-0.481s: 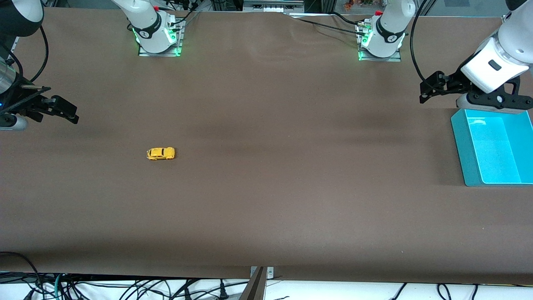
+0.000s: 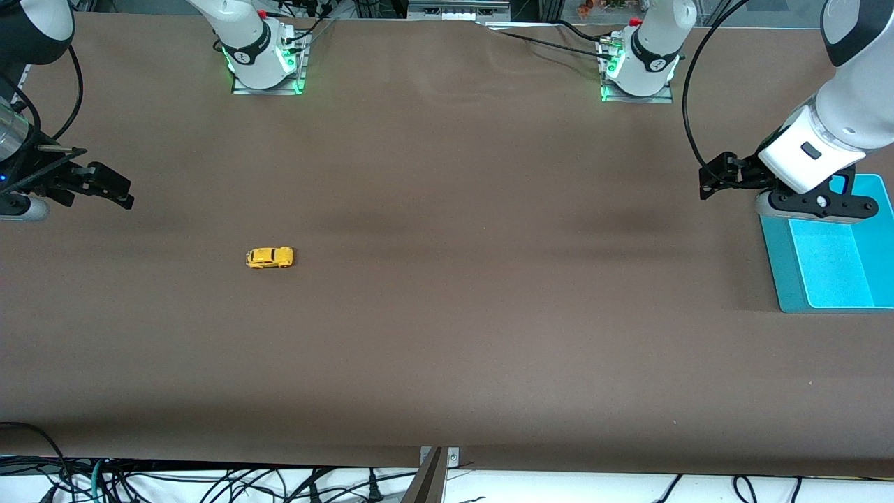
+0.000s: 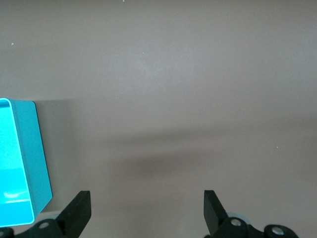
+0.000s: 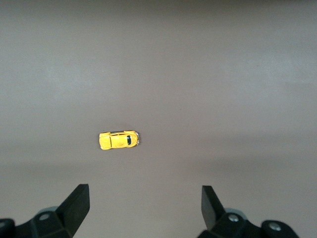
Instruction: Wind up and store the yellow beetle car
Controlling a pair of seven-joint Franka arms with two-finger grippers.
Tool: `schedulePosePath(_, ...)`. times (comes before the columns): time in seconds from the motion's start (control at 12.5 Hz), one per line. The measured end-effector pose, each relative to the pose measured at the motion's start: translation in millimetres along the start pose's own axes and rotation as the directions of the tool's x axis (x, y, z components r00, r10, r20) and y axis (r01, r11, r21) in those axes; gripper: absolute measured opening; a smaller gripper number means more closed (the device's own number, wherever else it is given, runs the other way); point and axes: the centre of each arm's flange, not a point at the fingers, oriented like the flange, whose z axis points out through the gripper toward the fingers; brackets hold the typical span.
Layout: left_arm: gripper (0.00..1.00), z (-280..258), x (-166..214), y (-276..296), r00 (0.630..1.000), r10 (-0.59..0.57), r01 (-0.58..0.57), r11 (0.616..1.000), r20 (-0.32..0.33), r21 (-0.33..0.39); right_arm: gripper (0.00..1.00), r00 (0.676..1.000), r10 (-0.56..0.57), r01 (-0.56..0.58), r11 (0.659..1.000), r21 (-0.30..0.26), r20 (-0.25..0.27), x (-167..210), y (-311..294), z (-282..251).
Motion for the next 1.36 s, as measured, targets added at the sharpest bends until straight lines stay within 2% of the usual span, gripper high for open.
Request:
schedulePosePath(0.4,1.0,-15.7,0.7,3.1,0.999,0.005,-0.005,1.0,-0.034,-0.002,1.0,1.0,0.002,-0.002,1.0,0.0,0.0,0.1,1.2,0.0)
schedulePosePath(0.96,1.0,-16.9,0.4,9.3,0.999,0.016,-0.016,1.0,-0.036,-0.002,1.0,1.0,-0.002,0.002,1.0,0.0,0.005,0.6,-1.5,2.3)
schedulePosePath(1.2,1.0,-16.8,0.4,9.3,0.999,0.016,-0.016,1.0,-0.036,-0.002,1.0,0.999,-0.029,0.029,1.0,0.0,0.04,5.0,-16.0,20.1)
schedulePosePath(1.36,1.0,-16.8,0.4,9.3,0.999,0.016,-0.016,1.0,-0.036,-0.002,1.0,0.991,-0.103,0.103,0.995,0.004,0.08,9.7,-30.1,42.6)
